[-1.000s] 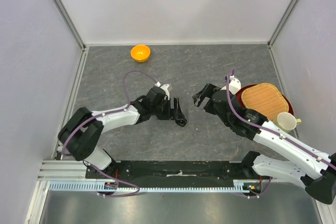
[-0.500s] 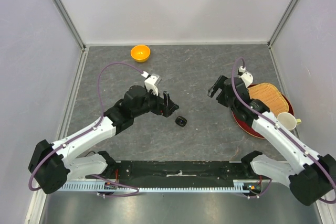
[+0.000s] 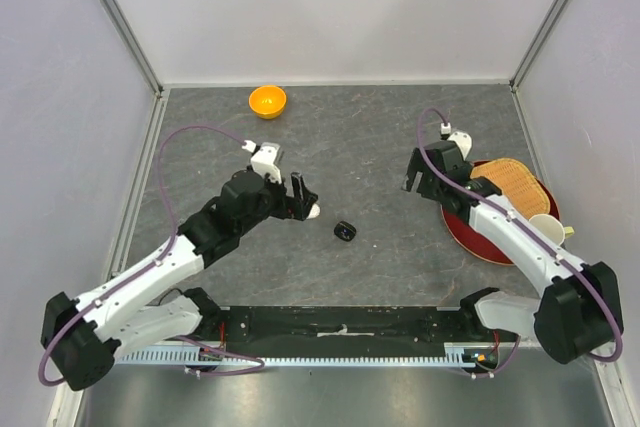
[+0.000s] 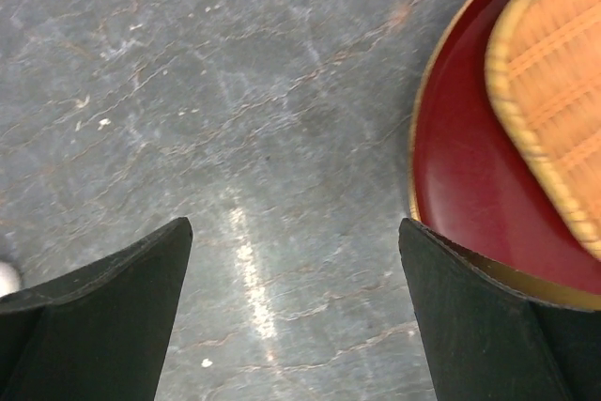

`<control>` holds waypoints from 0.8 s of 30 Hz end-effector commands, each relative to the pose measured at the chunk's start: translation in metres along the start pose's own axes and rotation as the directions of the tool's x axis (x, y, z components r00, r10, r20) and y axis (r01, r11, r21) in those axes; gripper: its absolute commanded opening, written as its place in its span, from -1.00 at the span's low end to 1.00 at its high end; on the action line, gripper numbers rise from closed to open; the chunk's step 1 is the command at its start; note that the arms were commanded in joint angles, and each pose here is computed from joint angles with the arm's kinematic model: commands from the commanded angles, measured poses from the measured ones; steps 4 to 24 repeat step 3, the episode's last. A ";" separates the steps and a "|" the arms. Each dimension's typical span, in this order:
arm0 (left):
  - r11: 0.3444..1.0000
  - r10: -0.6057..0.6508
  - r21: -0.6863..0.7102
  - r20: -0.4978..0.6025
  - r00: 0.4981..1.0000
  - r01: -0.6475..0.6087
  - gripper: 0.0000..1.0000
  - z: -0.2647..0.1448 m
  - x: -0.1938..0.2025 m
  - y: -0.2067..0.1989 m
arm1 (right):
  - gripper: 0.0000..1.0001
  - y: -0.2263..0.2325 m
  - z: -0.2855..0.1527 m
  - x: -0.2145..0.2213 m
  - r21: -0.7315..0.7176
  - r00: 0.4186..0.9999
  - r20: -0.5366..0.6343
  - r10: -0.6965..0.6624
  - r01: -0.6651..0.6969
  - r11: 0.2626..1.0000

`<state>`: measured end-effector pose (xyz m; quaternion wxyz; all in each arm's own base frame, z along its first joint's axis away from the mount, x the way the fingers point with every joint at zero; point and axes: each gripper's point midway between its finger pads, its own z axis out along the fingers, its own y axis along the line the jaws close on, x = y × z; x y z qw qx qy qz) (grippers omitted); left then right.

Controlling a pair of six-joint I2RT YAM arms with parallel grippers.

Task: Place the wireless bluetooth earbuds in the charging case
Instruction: Reset both arms

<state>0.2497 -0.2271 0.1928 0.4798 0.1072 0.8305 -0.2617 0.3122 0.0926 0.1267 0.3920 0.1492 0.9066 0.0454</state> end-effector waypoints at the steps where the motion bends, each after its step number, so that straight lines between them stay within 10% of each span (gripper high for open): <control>1: 0.993 0.015 -0.114 0.101 0.995 -0.003 0.79 -0.009 -0.018 0.021 | 0.96 -0.017 -0.011 -0.048 0.101 0.978 0.191 -0.086 0.067 0.993; 24: 0.988 0.005 -0.152 0.126 0.992 0.014 0.84 -0.013 -0.023 0.028 | 0.96 -0.028 -0.011 -0.056 0.147 0.958 0.257 -0.130 0.094 0.985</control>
